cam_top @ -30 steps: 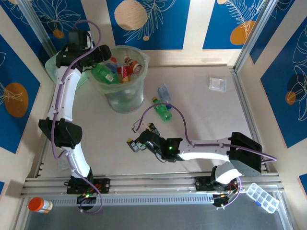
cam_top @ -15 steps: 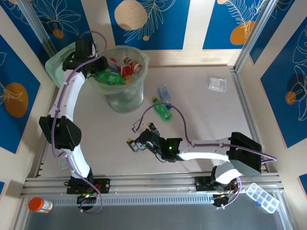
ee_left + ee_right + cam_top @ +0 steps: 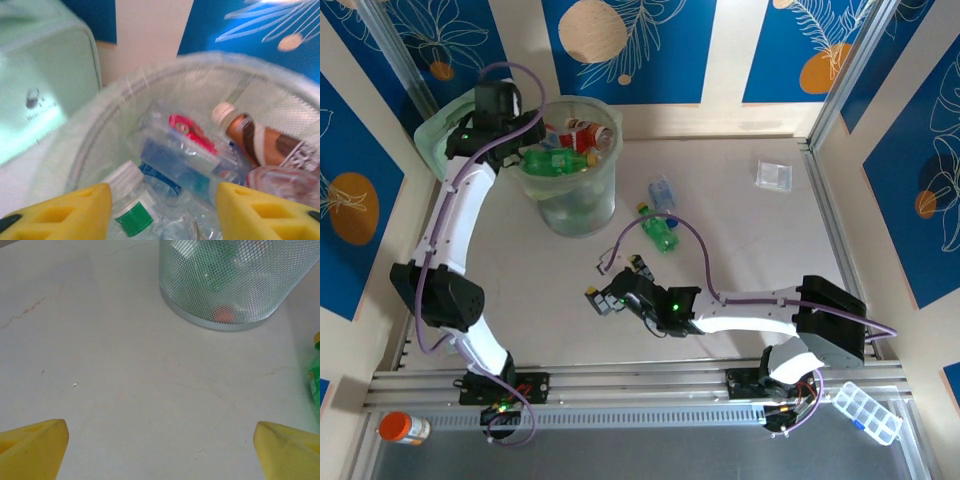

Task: Put the plastic bottles in the bin

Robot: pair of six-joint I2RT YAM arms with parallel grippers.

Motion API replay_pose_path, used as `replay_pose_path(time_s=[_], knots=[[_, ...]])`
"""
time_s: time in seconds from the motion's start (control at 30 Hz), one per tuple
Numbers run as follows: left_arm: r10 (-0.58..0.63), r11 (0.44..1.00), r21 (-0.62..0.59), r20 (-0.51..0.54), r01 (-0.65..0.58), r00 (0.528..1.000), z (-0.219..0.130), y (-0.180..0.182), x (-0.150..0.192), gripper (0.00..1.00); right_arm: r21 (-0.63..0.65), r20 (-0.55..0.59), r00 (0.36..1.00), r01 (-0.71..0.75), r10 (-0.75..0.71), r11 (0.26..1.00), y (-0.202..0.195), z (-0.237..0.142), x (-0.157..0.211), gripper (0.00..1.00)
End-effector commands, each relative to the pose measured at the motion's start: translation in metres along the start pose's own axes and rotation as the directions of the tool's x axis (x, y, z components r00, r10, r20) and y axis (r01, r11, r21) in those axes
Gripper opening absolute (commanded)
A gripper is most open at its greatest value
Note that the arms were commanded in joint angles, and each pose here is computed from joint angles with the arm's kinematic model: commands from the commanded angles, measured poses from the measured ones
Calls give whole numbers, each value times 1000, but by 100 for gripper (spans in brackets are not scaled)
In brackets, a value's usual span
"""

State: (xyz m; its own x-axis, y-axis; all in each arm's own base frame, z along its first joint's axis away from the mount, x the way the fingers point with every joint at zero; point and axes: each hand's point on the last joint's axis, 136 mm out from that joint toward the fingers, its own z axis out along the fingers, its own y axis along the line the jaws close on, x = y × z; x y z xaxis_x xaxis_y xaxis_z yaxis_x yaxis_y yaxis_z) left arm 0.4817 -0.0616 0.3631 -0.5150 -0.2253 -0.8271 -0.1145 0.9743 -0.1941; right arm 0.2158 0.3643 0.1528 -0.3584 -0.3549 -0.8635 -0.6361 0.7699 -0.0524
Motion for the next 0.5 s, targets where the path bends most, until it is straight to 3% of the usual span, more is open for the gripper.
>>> replay_pose_path(time_s=[0.0,0.17,0.3,0.47], knots=[[-19,999,33,98,16,995,-52,-5,-30,61,21,67,996,-56,55,998,-11,-10,-20,96],[-45,992,118,74,37,996,-81,-23,-7,56,1,94,993,-64,64,998,-18,-19,-25,95],[-92,959,271,14,85,996,-107,-54,30,53,11,176,983,-46,43,999,-24,-30,-34,94],[-111,897,434,26,89,993,-149,-87,86,53,140,73,979,-201,192,970,-79,-22,-22,91]])
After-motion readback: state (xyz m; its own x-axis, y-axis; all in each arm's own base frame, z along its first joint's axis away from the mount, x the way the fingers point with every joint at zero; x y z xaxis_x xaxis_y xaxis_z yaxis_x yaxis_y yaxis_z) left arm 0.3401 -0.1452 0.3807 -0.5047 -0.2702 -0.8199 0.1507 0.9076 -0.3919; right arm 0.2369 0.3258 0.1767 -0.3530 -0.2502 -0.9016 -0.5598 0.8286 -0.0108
